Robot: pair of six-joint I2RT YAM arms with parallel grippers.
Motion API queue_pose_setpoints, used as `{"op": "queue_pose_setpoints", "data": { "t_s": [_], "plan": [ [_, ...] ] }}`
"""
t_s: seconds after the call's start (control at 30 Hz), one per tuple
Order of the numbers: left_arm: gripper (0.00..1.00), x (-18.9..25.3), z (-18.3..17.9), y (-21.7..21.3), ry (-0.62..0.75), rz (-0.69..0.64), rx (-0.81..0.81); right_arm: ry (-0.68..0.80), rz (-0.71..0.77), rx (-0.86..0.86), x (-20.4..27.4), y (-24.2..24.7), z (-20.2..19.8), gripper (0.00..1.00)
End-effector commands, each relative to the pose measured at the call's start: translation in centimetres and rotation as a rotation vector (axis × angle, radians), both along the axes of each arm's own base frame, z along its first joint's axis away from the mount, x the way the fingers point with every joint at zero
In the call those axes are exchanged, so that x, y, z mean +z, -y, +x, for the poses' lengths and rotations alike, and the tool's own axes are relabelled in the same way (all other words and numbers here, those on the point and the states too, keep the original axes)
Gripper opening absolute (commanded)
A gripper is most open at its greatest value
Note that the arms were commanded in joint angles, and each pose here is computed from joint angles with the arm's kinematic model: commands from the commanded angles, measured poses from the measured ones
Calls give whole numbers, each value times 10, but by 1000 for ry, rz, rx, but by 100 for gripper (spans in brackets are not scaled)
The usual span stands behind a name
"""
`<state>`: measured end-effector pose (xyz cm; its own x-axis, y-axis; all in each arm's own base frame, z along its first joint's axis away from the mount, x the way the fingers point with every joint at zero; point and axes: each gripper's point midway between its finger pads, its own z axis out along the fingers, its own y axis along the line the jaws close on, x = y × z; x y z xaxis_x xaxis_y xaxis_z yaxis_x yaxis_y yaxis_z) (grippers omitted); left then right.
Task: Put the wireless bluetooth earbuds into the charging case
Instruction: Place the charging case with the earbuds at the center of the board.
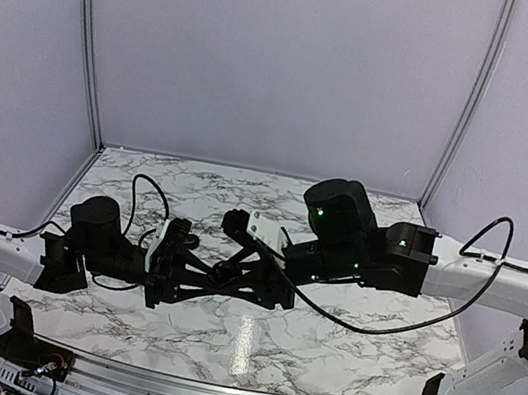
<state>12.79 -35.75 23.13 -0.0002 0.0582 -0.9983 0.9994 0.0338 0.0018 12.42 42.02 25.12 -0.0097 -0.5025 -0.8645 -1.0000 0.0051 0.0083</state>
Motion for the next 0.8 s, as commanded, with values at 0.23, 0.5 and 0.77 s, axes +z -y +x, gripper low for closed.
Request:
{"op": "queue_pose_setpoints", "data": {
  "t_s": [0.23,0.5,0.77],
  "plan": [
    [0,28,40,-6,-91,-77,163,100,-88,73,-15,-8,-29,41],
    [0,6,65,-7,-173,-37,243,117,-38,-66,-2,-3,2,63],
    [0,-46,104,-10,-299,81,398,140,95,-351,36,37,73,77]
  ]
}}
